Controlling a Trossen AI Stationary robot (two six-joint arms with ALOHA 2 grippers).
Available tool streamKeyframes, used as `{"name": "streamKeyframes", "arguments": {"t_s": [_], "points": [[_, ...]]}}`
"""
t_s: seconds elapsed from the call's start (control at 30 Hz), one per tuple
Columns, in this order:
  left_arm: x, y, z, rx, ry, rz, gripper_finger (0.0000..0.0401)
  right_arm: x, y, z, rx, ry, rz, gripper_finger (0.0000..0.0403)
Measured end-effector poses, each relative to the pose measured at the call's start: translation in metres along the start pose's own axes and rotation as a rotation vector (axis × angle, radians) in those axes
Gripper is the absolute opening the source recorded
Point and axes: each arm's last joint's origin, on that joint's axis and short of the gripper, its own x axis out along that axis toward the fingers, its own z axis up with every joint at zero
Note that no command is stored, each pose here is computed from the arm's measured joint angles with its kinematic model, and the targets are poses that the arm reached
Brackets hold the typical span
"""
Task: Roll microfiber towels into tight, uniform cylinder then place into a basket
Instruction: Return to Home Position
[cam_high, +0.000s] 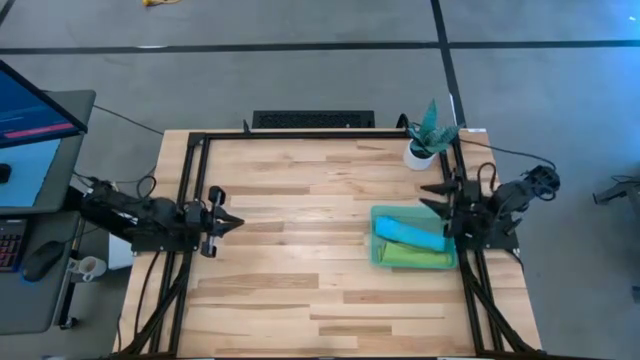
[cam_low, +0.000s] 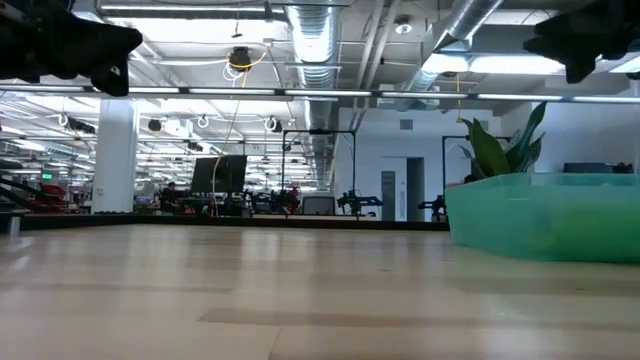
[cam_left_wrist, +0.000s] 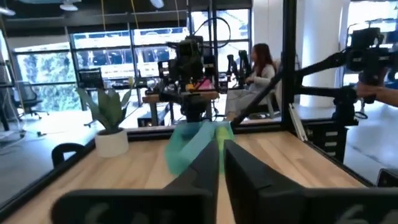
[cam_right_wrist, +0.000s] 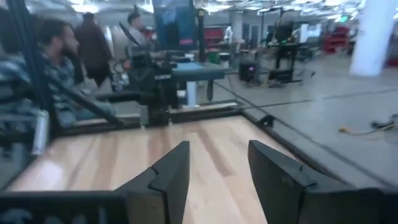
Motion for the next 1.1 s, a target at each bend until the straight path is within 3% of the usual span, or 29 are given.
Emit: {"name": "streamKeyframes", "arguments": {"t_s": [0.2,0.47,0.73,1.1], "points": [[0.0,-0.001,-0.007,-0.024,0.067,-0.021,0.0005,0.003,0.004,-0.018,0.058,0.017,0.074,0.0178],[-0.001,-0.004,-0.01,-0.063,0.102,-0.127,0.0,0.018,0.021,-0.064,0.075,0.01,0.171,0.0172],[-0.001,-0.005,-0.011,-0.04,0.104,-0.143,0.0,0.021,0.031,-0.07,0.107,-0.009,0.377,0.0158],[-0.001,-0.005,-0.011,-0.101,0.111,-0.139,0.0,0.026,0.033,-0.078,0.105,0.084,0.363,0.0141]]}}
